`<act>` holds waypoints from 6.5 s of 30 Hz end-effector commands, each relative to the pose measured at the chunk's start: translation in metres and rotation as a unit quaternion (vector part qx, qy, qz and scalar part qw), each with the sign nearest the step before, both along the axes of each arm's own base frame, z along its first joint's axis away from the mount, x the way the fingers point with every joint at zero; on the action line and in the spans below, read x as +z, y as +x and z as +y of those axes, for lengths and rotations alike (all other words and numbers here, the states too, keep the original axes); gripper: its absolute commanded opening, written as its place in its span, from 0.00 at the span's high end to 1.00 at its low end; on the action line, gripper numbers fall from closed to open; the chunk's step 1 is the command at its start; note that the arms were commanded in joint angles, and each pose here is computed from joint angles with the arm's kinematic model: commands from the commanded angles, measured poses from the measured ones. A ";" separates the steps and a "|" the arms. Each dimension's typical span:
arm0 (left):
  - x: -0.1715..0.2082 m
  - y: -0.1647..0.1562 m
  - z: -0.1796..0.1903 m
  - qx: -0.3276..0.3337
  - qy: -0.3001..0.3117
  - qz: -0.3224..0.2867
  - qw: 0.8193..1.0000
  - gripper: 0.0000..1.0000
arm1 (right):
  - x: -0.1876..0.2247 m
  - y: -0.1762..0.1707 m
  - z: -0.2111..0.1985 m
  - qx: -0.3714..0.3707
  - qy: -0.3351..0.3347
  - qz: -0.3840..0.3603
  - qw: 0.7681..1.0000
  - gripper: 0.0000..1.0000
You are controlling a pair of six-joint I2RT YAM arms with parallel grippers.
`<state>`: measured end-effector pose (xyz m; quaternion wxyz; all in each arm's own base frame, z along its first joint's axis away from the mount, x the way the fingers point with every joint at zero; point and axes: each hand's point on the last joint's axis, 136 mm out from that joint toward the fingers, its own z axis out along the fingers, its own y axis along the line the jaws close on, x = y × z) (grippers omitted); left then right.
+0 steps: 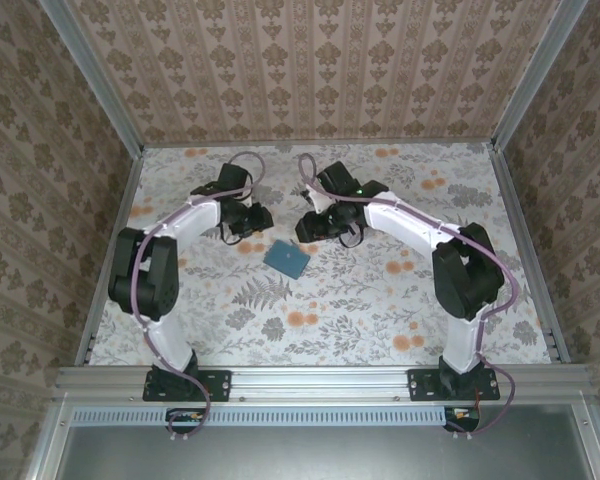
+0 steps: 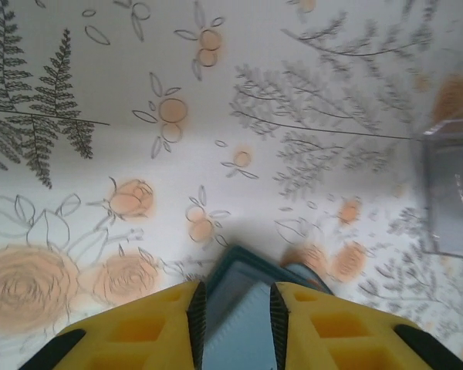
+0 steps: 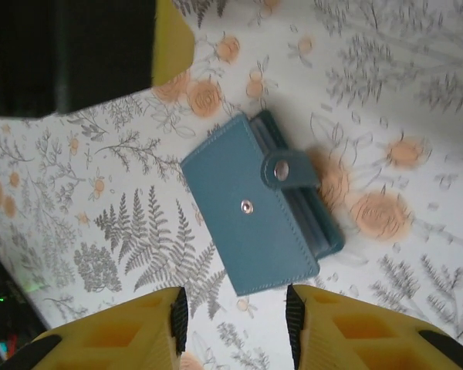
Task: Put the credit cards into the card holder
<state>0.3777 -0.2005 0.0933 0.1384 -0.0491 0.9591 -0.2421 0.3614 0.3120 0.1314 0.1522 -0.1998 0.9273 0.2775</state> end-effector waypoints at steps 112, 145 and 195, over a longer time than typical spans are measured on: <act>-0.076 -0.054 -0.062 -0.036 -0.046 0.111 0.992 0.71 | -0.081 -0.007 -0.008 -0.008 -0.098 0.058 0.993 0.94; -0.076 -0.054 -0.063 -0.035 -0.049 0.110 0.992 0.71 | -0.098 -0.003 -0.004 -0.007 -0.101 0.072 0.992 0.94; -0.016 -0.033 -0.058 -0.050 -0.040 0.011 0.998 0.60 | -0.057 -0.002 -0.020 -0.018 -0.125 0.016 0.992 0.72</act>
